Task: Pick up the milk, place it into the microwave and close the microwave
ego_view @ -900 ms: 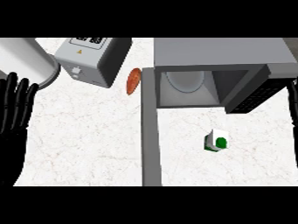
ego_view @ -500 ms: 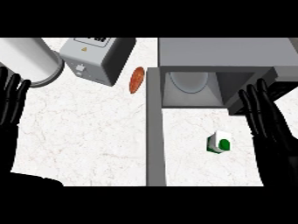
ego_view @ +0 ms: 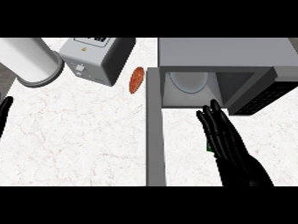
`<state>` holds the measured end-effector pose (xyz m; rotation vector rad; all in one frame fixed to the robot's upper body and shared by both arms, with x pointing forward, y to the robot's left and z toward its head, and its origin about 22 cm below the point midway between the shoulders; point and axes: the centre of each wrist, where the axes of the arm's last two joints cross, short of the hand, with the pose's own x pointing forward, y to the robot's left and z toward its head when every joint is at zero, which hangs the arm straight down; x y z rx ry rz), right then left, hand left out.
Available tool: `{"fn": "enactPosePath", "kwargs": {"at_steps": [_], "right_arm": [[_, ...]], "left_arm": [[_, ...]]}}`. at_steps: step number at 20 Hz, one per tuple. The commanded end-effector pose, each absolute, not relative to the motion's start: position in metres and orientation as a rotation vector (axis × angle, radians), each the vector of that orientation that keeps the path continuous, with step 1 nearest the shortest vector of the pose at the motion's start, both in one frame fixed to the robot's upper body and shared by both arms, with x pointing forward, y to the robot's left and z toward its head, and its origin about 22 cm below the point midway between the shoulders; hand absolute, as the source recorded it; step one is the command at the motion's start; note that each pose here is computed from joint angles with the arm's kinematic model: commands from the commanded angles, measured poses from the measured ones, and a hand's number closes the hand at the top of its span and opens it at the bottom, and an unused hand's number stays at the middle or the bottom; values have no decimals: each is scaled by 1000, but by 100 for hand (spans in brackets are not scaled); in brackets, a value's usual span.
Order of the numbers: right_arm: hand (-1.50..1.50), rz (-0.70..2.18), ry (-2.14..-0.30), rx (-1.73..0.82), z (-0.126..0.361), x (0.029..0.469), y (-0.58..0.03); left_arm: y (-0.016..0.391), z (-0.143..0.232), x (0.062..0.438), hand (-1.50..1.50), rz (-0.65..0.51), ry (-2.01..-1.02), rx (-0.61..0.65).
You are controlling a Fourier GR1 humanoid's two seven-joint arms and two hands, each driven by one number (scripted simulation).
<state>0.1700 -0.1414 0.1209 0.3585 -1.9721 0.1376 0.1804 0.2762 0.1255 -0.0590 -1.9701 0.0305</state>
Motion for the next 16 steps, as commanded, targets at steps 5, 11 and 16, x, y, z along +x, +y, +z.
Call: {"fn": "enactPosePath", "kwargs": {"at_steps": [5, 11, 16], "right_arm": [[-150, 87, -1996, 208, 109, 168, -136], [-150, 33, -1933, 107, 96, 178, -153], [-150, -12, -1919, 75, 57, 192, -170]], "left_arm": [[285, 90, 158, -150, 59, -1946, -89], [294, 104, 139, -150, 33, -1958, -60], [293, 106, 144, -150, 52, -1970, -78]]}}
